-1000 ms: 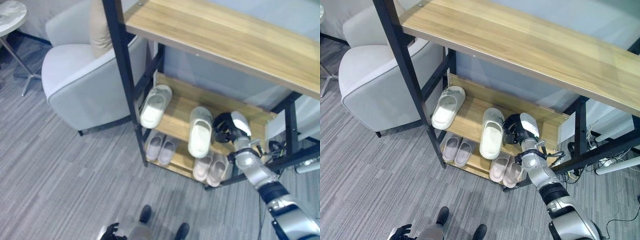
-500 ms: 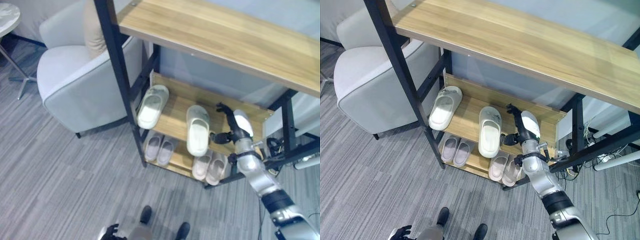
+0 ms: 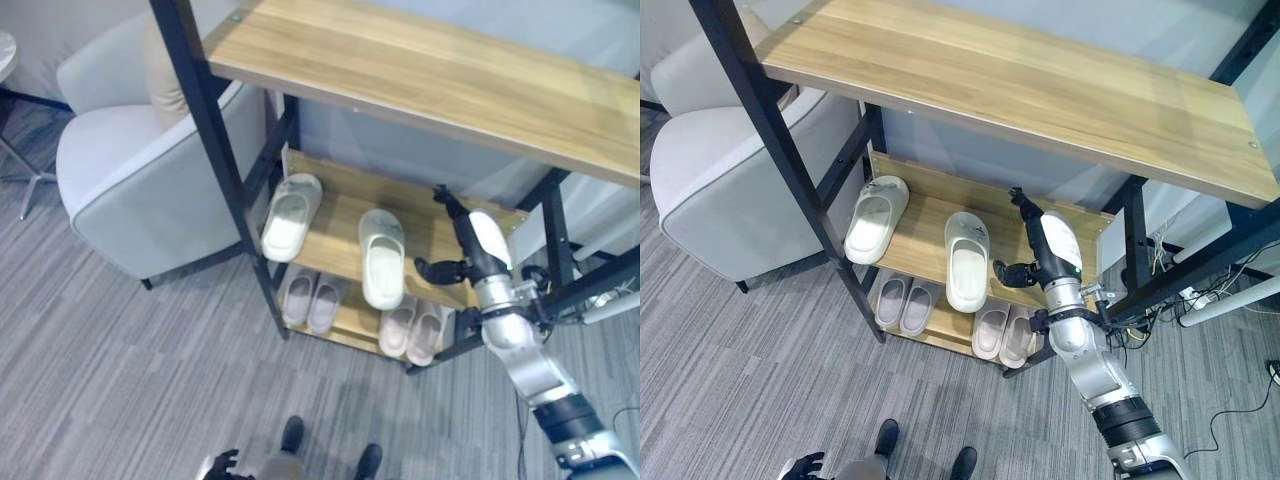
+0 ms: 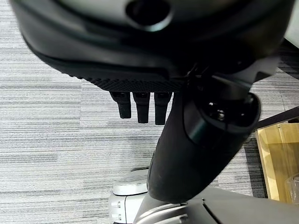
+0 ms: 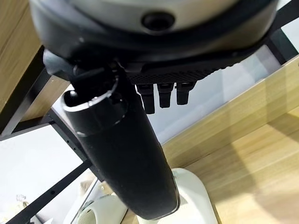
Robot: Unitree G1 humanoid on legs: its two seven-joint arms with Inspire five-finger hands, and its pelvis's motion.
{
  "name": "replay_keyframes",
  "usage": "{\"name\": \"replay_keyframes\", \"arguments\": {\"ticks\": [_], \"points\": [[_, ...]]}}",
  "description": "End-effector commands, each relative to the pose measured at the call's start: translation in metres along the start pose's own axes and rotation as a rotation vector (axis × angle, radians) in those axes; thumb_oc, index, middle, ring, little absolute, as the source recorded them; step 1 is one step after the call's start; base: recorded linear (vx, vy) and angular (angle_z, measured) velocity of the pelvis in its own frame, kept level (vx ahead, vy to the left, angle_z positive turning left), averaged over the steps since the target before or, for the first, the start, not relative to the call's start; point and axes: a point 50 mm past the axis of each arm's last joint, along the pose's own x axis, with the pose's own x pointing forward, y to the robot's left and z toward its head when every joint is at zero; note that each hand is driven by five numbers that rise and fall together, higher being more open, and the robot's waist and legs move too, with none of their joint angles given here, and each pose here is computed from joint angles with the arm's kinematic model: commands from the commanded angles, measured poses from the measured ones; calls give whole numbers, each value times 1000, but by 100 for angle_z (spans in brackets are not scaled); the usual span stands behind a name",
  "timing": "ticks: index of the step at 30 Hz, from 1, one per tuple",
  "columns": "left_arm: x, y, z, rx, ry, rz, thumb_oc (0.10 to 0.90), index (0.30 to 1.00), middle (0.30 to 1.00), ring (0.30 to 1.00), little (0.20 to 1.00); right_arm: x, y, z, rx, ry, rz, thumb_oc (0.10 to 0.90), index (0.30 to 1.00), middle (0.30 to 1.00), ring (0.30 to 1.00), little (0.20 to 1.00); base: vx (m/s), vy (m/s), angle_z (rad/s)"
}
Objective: Arrange the slippers neatly on the shoe rack.
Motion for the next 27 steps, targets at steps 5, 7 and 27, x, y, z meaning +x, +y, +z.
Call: {"name": "replay_keyframes", "arguments": {"ticks": [5, 7, 27], "points": [[-3, -18, -5, 38, 23, -62, 800, 900, 900, 900, 900, 31, -22, 45, -11, -227, -99, 800, 900, 900, 900, 900, 0, 0, 0], [-3, -17, -7, 37, 31, -55, 800, 900, 900, 900, 900, 36, -18, 46, -7, -219, -94, 800, 900, 900, 900, 900, 0, 0, 0], [-2, -16, -2, 37, 11, -45, 800, 900, 900, 900, 900, 78, -17, 13, -258, -37, -58, 400, 300, 300, 300, 300, 1, 1, 7]]}}
